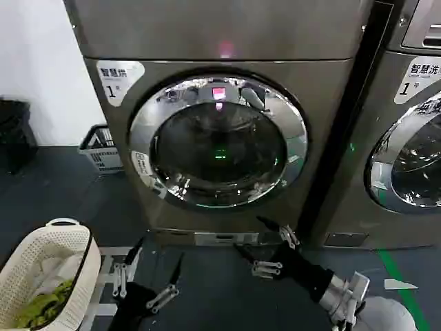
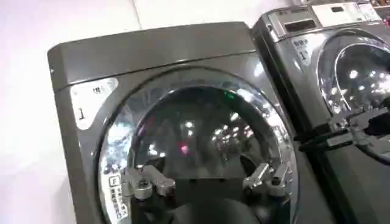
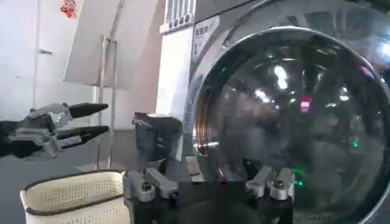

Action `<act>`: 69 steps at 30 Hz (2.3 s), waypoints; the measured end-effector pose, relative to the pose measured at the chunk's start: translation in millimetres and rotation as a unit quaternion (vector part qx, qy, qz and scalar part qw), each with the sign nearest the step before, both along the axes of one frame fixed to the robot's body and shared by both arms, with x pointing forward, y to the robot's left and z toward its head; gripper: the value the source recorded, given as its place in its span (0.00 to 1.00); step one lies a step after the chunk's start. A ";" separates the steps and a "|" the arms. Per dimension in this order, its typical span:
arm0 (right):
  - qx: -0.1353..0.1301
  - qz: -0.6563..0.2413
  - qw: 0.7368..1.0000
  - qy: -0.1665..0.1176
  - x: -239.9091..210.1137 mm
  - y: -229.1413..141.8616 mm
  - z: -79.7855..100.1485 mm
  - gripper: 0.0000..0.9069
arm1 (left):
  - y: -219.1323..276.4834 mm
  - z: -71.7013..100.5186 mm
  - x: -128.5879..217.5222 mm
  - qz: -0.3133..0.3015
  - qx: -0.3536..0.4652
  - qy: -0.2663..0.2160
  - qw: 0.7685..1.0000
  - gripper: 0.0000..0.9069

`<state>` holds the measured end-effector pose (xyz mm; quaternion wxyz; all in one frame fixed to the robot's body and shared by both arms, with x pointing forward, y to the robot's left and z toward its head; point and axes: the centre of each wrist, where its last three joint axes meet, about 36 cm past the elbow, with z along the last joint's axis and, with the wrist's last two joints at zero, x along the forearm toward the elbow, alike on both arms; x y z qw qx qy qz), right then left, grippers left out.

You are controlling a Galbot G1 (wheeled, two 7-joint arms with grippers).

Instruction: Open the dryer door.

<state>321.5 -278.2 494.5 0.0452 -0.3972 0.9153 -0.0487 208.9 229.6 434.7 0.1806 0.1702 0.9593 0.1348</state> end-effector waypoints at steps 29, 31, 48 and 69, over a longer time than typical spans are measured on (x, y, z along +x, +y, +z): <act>0.003 0.004 1.000 -0.002 76.4 20.7 -5.7 1.00 | -0.4 -2.2 -1.5 0.000 0.002 0.005 1.000 1.00; 0.003 0.007 1.000 -0.006 83.7 23.8 -2.9 1.00 | 0.3 -2.0 -1.6 0.001 0.003 0.005 1.000 1.00; -0.001 0.020 0.999 -0.030 143.4 54.6 9.4 1.00 | 0.9 -3.3 -1.9 0.005 0.002 0.006 1.000 1.00; -0.018 0.038 0.999 -0.027 193.8 96.4 8.2 1.00 | -0.6 -6.6 -1.4 0.009 0.002 0.008 1.000 1.00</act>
